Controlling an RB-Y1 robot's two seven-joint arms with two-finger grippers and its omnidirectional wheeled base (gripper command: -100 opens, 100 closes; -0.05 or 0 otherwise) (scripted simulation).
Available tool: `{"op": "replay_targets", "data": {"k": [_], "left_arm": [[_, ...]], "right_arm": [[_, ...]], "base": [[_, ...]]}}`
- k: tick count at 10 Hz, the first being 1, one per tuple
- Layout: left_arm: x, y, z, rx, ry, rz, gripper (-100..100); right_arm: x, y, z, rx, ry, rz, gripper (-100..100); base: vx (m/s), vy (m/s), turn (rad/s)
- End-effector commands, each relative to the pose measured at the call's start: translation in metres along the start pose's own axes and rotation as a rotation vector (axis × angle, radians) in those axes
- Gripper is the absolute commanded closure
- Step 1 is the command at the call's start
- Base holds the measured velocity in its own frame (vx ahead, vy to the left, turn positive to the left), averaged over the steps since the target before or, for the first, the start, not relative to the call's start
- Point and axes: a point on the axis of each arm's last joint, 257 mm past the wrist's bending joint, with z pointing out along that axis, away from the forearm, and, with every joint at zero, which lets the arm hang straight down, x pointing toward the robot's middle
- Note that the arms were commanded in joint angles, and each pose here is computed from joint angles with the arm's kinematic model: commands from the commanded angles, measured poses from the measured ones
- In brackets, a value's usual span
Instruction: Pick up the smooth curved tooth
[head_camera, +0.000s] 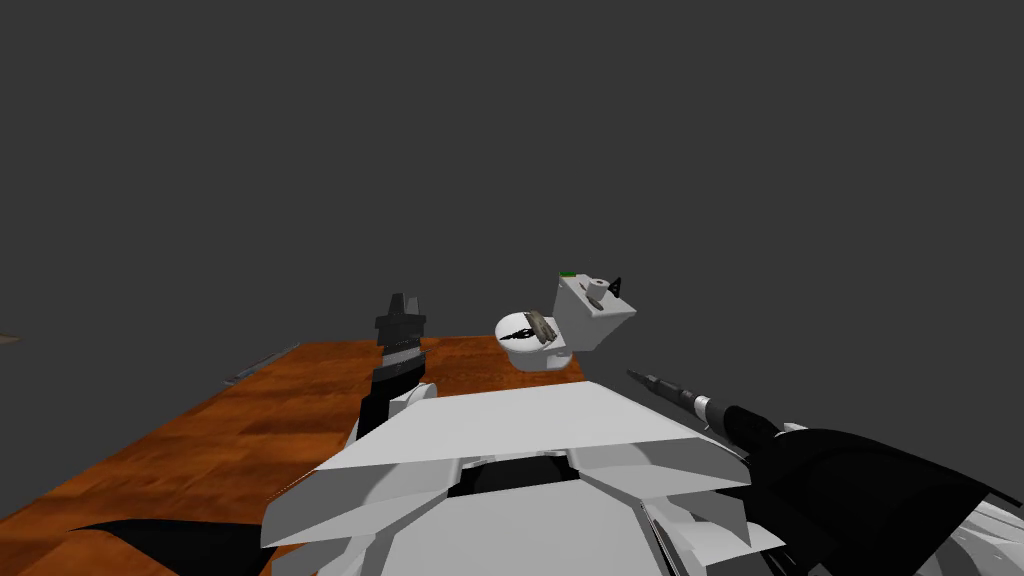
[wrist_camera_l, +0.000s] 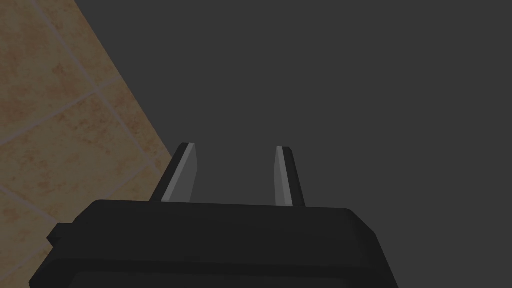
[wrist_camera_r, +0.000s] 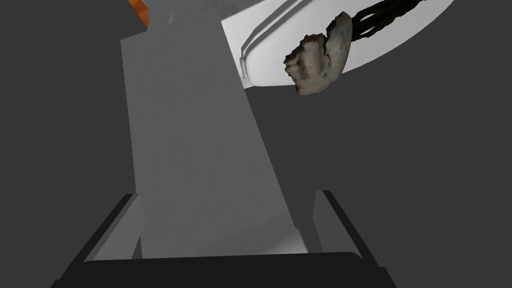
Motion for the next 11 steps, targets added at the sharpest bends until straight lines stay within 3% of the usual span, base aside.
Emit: {"op": "replay_targets", "data": {"k": [1, 2, 3, 6, 11], "left_arm": [[0.000, 0.000, 0.000, 0.000, 0.000, 0.000, 0], [0.000, 0.000, 0.000, 0.000, 0.000, 0.000, 0], [0.000, 0.000, 0.000, 0.000, 0.000, 0.000, 0], [0.000, 0.000, 0.000, 0.000, 0.000, 0.000, 0], [0.000, 0.000, 0.000, 0.000, 0.000, 0.000, 0]], "right_arm": [[-0.008, -0.009, -0.002, 0.020, 0.012, -0.030, -100], [-0.017, -0.027, -0.007, 0.057, 0.022, -0.059, -100], [-0.021, -0.028, -0.007, 0.057, 0.027, -0.073, -100], [-0.050, -0.060, -0.017, 0.130, 0.045, -0.146, -100], [-0.091, -0.087, -0.028, 0.200, 0.060, -0.240, -100]], "base": [[0.037, 0.050, 0.067], [0.058, 0.069, 0.111], [0.048, 0.069, 0.074], [0.050, 0.075, 0.113], [0.054, 0.052, 0.095]]}}
